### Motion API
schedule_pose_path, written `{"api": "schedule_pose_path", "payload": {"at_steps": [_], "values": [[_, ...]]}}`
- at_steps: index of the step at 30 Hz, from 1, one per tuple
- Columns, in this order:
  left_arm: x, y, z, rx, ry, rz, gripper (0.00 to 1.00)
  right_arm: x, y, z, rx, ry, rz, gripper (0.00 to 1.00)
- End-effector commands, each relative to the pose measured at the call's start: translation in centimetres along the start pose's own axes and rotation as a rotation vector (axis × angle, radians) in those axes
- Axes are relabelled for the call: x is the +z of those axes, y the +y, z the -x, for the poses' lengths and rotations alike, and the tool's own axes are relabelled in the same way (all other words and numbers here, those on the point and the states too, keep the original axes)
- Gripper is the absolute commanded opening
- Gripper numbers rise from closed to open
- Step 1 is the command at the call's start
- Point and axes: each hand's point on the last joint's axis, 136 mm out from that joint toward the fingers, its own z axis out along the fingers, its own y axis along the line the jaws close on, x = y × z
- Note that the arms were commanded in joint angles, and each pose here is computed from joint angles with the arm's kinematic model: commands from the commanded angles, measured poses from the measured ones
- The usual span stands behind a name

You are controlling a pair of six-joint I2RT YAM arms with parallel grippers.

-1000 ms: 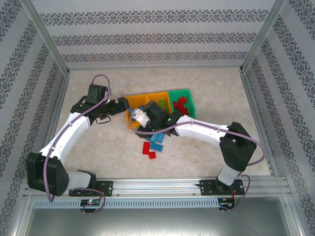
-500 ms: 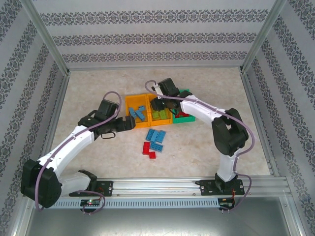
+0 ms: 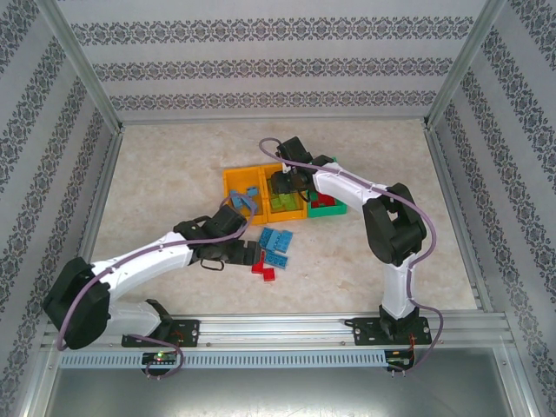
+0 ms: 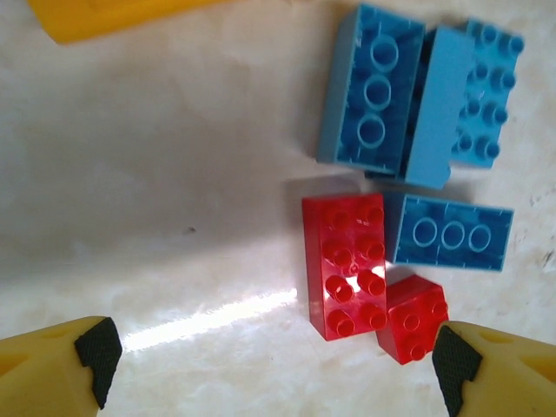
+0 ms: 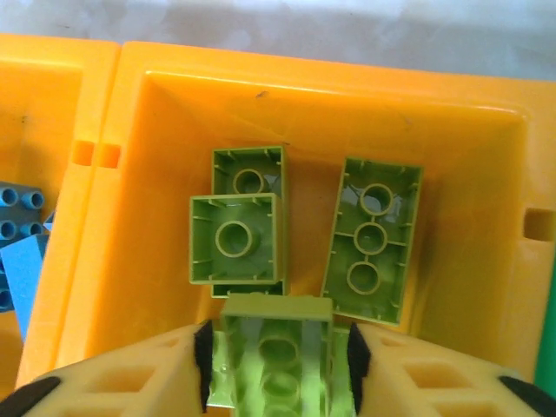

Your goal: Sort the legos into containers by color

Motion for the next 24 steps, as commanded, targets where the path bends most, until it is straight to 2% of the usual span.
{"api": "schedule_pose_path", "payload": {"at_steps": [1, 3, 8, 16, 21, 24], "values": [[0.4, -1.3, 0.5, 0.007, -0.01, -0.013, 0.89, -1.4, -1.0, 0.4, 0.03, -0.017, -0.039, 0.53], [0.9, -1.7, 0.1, 0.018, 0.007, -0.015, 0.87, -2.2, -0.7, 0.6, 0.035, -0.033, -0.023, 0.59], [2.0, -2.4, -1.1, 0.052, 0.053, -0.007, 0.87, -3.9, -0.3, 0.9, 0.049, -0.06, 0.005, 0.63], [2.8, -3.2, -0.9, 0.055, 0.056, -0.006, 0.87, -6.6, 0.6, 1.8, 0.081, -0.112, 0.06, 0.68], [3.9, -2.8, -1.2, 0.04, 0.082, 0.028, 0.83, -7.9, -0.9, 1.4, 0.079, -0.14, 0.002, 0.71], [4.4, -2.6, -1.2, 0.029, 0.083, 0.038, 0.78, -8.4, -2.4, 0.5, 0.105, -0.133, -0.02, 0.71]]}}
